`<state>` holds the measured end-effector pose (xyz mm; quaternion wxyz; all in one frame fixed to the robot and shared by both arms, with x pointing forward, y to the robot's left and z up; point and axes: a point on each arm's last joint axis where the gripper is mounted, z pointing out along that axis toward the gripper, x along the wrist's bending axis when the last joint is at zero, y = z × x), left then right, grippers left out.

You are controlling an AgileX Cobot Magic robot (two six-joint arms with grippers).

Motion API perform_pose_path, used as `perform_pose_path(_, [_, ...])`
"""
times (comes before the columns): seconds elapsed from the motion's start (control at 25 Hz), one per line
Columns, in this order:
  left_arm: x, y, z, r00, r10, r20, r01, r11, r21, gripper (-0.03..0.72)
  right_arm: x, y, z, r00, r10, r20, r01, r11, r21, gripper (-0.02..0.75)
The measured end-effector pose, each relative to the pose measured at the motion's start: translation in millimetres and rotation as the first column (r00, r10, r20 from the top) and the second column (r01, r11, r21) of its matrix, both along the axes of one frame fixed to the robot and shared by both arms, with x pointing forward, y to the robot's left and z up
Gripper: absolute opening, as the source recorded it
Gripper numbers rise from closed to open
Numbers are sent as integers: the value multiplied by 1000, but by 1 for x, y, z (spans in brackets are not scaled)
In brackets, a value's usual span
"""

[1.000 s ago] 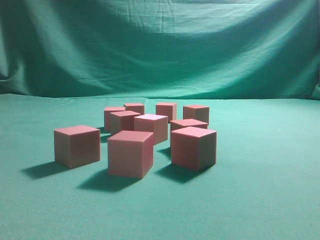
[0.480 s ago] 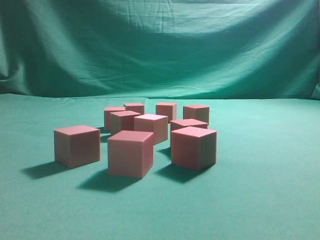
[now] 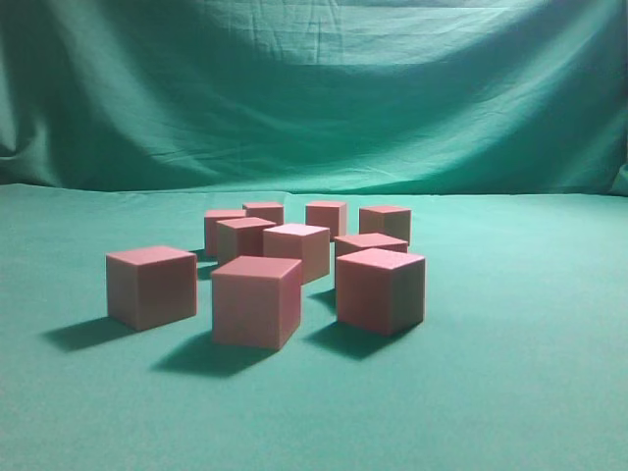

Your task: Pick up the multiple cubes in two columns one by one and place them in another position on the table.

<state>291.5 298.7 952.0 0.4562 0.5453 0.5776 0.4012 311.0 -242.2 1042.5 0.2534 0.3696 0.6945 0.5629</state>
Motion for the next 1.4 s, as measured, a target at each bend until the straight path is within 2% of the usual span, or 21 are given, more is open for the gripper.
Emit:
perform_pose_path(0.16, [0,0,0,1000,0,0,0,1000,0,0,-2,-19,-45,984,-176,-7,176,984,-11,0])
perform_pose_path(0.32, [0,0,0,1000,0,0,0,1000,0,0,-8,-35,-77,947,-322,13,322,947,-3,0])
perform_pose_path(0.48, [0,0,0,1000,0,0,0,1000,0,0,-14,-44,-83,900,-432,58,431,902,28,0])
perform_pose_path(0.64, [0,0,0,1000,0,0,0,1000,0,0,-18,-51,-90,862,-506,32,507,861,-28,0])
perform_pose_path(0.84, [0,0,0,1000,0,0,0,1000,0,0,-20,-53,-97,847,-531,-17,529,845,-78,0])
perform_pose_path(1.4, [0,0,0,1000,0,0,0,1000,0,0,-20,-53,-97,847,-531,-17,528,845,-83,0])
